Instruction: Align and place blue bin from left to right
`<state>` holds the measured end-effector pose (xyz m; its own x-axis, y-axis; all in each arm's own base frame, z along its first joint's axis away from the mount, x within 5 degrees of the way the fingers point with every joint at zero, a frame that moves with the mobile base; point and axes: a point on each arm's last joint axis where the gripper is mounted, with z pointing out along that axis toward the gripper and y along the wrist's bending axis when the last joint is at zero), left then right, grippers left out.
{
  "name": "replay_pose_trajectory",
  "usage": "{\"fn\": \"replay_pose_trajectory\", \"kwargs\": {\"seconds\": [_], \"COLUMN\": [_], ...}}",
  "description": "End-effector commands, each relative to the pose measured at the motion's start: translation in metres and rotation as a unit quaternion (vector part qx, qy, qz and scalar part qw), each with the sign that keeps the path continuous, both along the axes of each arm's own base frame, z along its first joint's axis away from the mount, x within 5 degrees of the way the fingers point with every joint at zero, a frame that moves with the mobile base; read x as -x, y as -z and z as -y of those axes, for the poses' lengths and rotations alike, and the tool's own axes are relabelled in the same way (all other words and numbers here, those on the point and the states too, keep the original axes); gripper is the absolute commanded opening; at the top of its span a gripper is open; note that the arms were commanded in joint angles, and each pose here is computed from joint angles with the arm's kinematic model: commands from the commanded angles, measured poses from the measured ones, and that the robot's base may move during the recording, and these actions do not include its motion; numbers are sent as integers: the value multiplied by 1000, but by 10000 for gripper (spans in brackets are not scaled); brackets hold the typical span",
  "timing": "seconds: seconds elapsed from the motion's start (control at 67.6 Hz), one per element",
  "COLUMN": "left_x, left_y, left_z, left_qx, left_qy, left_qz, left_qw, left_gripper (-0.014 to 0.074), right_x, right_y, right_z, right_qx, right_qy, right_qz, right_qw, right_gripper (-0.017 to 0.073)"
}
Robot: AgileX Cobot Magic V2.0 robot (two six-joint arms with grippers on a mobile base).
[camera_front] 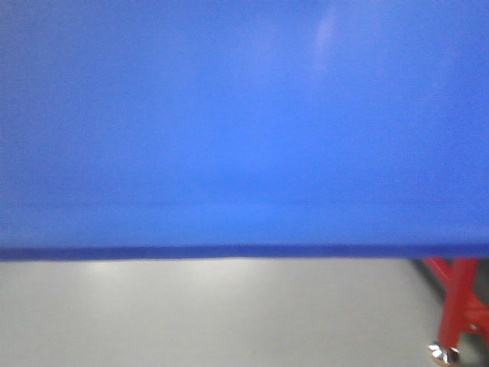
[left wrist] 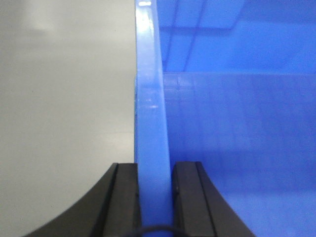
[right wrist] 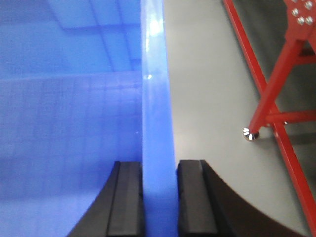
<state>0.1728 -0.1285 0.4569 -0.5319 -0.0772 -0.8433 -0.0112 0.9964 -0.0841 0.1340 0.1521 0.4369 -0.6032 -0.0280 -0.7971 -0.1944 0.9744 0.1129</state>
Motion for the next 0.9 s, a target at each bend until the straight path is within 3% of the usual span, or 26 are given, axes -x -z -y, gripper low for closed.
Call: {"fn": "replay_pose_trajectory", "kwargs": {"seconds": [0.0,0.888], "left_x": [2,2], "left_y": [-11,-12], "left_z": [5,5], "left_qx": [24,27], "left_qy": [32,36], "left_qz": [40,43], "left_qw": [998,998], "left_gripper": [-111,-111], "right_x": [0,0], "right_y": [-13,-13], "right_z": [-2,-2], "right_qx": [-27,-28], "right_qy": [-22,-22], "right_qz": [49,50], "right_qw": [998,998], "right_gripper": [-81,-81]}}
